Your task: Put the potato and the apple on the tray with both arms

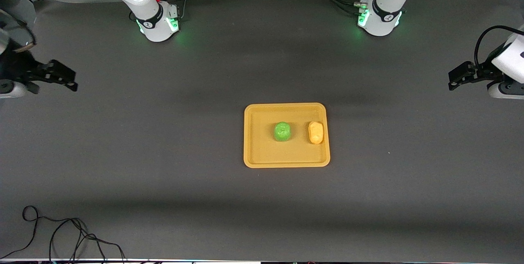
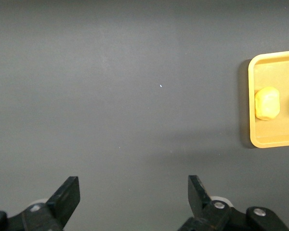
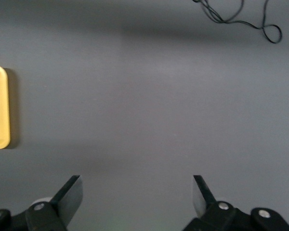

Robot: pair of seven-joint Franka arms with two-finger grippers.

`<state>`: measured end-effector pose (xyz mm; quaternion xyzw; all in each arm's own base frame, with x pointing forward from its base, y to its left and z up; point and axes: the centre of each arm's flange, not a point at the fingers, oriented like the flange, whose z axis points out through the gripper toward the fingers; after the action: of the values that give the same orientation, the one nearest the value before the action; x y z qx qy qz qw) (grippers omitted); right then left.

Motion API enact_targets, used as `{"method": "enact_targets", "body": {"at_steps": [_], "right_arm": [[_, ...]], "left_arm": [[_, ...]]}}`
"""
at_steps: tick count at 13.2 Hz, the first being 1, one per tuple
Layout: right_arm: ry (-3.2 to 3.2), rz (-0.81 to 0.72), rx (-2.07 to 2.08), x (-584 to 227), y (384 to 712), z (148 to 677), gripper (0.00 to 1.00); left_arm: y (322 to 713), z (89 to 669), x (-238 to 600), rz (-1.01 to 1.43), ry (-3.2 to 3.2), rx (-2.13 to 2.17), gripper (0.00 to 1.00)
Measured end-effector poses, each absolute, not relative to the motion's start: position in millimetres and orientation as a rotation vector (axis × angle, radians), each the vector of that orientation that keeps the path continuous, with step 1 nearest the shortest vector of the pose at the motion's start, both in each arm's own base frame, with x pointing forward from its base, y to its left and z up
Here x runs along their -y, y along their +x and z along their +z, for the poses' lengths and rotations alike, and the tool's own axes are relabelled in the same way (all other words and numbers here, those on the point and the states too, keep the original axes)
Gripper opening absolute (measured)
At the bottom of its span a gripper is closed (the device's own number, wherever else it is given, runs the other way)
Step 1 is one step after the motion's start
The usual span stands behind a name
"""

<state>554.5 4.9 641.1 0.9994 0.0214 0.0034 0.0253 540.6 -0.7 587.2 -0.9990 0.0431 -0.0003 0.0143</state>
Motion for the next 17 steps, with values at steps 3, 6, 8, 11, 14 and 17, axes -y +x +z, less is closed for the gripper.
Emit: {"method": "enact_targets", "body": {"at_steps": [3, 6, 8, 11, 14, 17], "right_arm": [[3.105, -0.006, -0.011, 26.3, 554.0, 636.2, 1.0], [3.129, -0.019, 0.008, 35.6, 553.5, 631.8, 1.0], [3.146, -0.027, 0.005, 32.9, 553.9, 628.5, 1.0], [3.164, -0.032, 0.007, 31.9, 554.2, 626.6, 1.0], [3.165, -0.031, 0.006, 31.5, 554.4, 626.5, 1.0], [3.166, -0.025, 0.002, 29.9, 555.0, 626.6, 1.0]], "left_arm": [[540.7, 587.4, 0.7, -0.002, -3.11, -0.135, 1.0], [540.5, 587.2, 0.6, 0.001, -3.11, -0.136, 1.0], [540.0, 586.8, 0.6, 0.009, -3.11, -0.136, 1.0], [539.6, 586.5, 0.6, 0.014, -3.11, -0.142, 1.0], [537.4, 584.3, -0.3, 0.05, -3.11, -0.168, 1.0], [536.5, 582.2, -1.7, 0.072, -3.111, -0.17, 1.0]]}}
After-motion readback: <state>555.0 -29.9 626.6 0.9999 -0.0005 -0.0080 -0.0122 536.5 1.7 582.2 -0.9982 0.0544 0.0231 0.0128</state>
